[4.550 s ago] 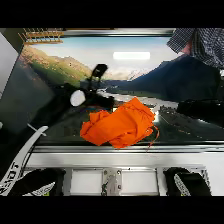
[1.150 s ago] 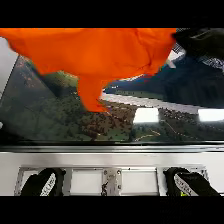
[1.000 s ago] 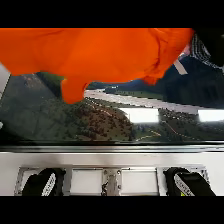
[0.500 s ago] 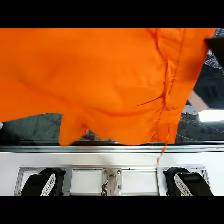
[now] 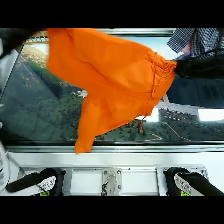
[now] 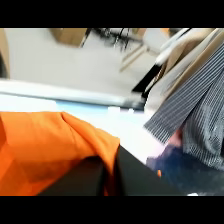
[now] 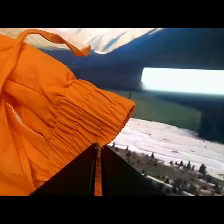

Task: Fold the clothes and pants, and hang the long-sleeved shirts on hangers.

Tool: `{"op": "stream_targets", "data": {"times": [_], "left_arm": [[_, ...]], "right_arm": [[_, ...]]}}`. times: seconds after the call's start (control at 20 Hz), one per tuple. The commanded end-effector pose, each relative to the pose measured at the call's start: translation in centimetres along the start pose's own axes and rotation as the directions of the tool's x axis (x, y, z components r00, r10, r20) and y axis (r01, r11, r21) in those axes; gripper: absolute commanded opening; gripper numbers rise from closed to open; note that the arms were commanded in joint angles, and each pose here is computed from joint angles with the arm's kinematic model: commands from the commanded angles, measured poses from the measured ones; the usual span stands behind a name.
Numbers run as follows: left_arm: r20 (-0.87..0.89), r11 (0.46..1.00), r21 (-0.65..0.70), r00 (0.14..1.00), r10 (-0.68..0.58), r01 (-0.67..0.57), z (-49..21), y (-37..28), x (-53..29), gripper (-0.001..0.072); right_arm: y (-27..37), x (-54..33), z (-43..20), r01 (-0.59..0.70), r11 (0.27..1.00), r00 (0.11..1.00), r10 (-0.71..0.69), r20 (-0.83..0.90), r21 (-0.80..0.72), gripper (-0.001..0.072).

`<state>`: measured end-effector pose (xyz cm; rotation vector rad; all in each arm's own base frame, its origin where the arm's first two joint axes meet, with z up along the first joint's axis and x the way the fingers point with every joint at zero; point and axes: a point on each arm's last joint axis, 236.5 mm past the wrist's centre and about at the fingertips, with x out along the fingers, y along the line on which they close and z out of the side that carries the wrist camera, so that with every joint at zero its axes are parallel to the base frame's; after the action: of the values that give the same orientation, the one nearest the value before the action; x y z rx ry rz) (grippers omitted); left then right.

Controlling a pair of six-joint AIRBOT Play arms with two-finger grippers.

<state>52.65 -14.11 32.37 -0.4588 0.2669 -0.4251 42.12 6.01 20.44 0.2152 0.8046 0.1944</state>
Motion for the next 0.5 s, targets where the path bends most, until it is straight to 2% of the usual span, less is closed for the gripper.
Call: {"op": "stream_targets", "data": {"times": [0.0,0.05,0.2,0.25,0.35,0.45], "left_arm": [[-0.208,0.993,-0.091,0.977,0.053,-0.074,-8.8,5.8,6.2,0.0644],[-0.264,0.987,-0.124,0.962,0.068,-0.104,-10.2,7.4,6.0,0.0661],[-0.463,0.965,-0.146,0.877,0.128,-0.217,-13.6,13.2,2.3,0.066],[-0.538,0.954,-0.135,0.829,0.155,-0.267,-15.5,15.2,0.3,0.066],[-0.674,0.921,-0.114,0.71,0.203,-0.371,-20.5,18.4,-4.3,0.0659],[-0.781,0.881,-0.141,0.598,0.182,-0.452,-27.2,19.3,-8.8,0.066]], "right_arm": [[-4.1,7.4,1.5,0.081,0.995,0.996,-0.082,0.028,0.05,0.04],[-4.6,8.4,1.5,0.082,0.995,0.996,-0.083,0.024,0.063,0.0627],[-5.1,8.2,1.1,0.092,0.995,0.996,-0.093,0.008,0.04,0.0624],[-4.8,7.3,1.1,0.09,0.996,0.996,-0.09,0.006,0.024,0.0603],[-4.1,5.5,0.4,0.084,0.996,0.996,-0.084,-0.016,-0.005,0.0474],[-3.1,3.6,-0.6,0.072,0.997,0.996,-0.073,-0.049,-0.037,0.0471]]}}
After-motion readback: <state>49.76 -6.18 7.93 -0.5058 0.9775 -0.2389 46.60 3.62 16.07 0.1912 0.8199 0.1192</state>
